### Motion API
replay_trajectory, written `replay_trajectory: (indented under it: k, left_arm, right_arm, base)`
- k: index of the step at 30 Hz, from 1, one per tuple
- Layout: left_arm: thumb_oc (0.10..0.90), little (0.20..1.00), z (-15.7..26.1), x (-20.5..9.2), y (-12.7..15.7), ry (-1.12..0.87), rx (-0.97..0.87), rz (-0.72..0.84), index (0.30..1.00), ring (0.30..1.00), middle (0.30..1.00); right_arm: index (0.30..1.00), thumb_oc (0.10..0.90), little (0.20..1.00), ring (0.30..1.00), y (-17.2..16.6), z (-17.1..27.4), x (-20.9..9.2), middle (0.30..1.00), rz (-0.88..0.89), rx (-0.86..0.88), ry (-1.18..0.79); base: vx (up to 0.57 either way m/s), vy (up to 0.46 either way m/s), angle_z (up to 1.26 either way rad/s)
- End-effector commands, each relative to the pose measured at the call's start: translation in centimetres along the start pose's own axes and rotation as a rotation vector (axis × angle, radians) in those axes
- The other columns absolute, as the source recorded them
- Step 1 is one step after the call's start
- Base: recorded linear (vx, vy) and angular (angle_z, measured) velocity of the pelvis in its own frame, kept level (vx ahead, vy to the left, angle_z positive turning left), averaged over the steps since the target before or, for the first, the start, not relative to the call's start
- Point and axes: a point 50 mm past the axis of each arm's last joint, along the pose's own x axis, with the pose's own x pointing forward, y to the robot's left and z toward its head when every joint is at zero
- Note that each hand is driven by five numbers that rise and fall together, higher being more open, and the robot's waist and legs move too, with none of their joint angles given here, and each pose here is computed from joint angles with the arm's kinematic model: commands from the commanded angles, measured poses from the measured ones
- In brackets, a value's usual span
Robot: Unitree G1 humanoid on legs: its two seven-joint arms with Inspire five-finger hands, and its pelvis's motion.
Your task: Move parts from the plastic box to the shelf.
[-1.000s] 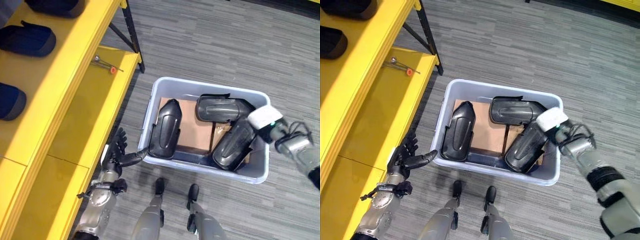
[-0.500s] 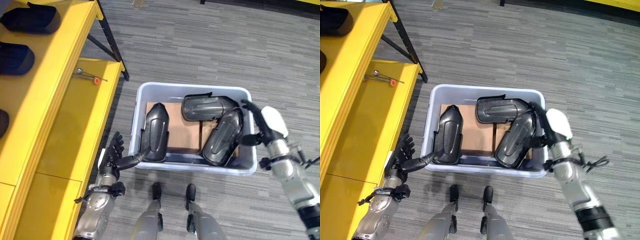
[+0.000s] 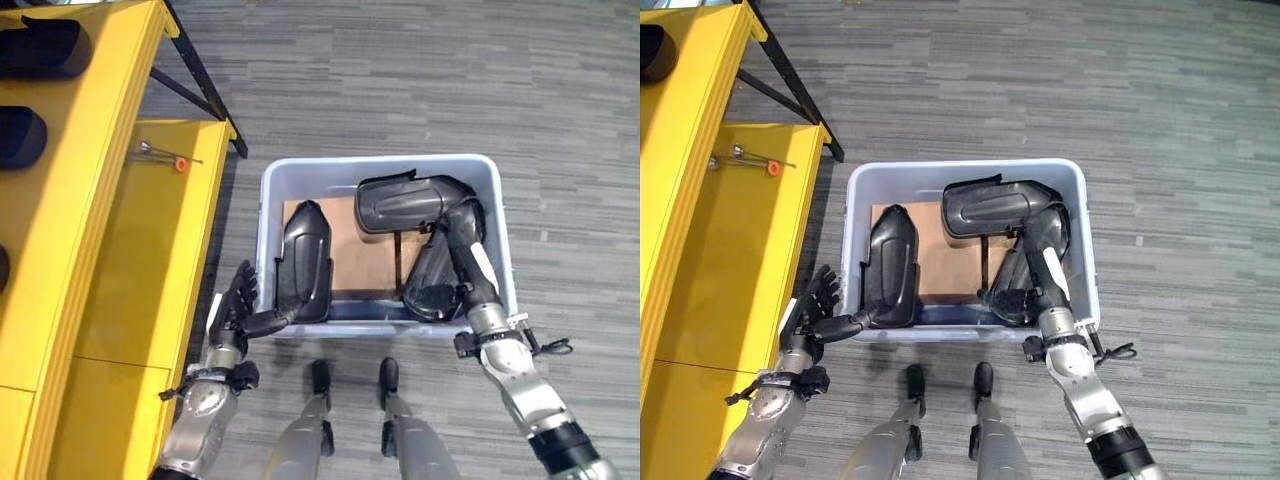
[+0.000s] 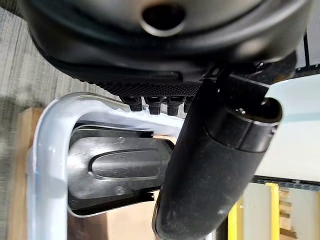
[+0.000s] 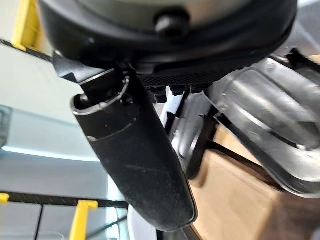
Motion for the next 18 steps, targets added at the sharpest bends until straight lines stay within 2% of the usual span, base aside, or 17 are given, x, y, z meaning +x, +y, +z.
replay_trajectory:
  k: [1,10,18]
  left_arm:
    - [0.900,1.000,3.2,0.9,-0.3,-0.182,0.015,0.001,1.000,1.000,1.000]
    - [0.900,1.000,3.9,1.1,-1.0,-0.214,0.011,-0.001,1.000,1.000,1.000]
    - [0.900,1.000,4.1,1.2,-1.1,-0.231,0.022,0.020,1.000,1.000,1.000]
  right_arm:
    - [1.000,0.900,1.000,1.000,-0.5,4.8,1.4,1.000,-0.059,0.026,-0.251]
    - [1.000,0.900,1.000,1.000,-0.8,4.7,2.3,1.000,-0.178,0.003,-0.242]
    - [1.000,0.900,1.000,1.000,-0.6,3.1,1.8,1.000,-0.249,-0.001,-0.174]
  base:
    - [0.00,0.000,0.00]
    - [0.00,0.001,0.00]
    - [0.00,0.004,-0.02]
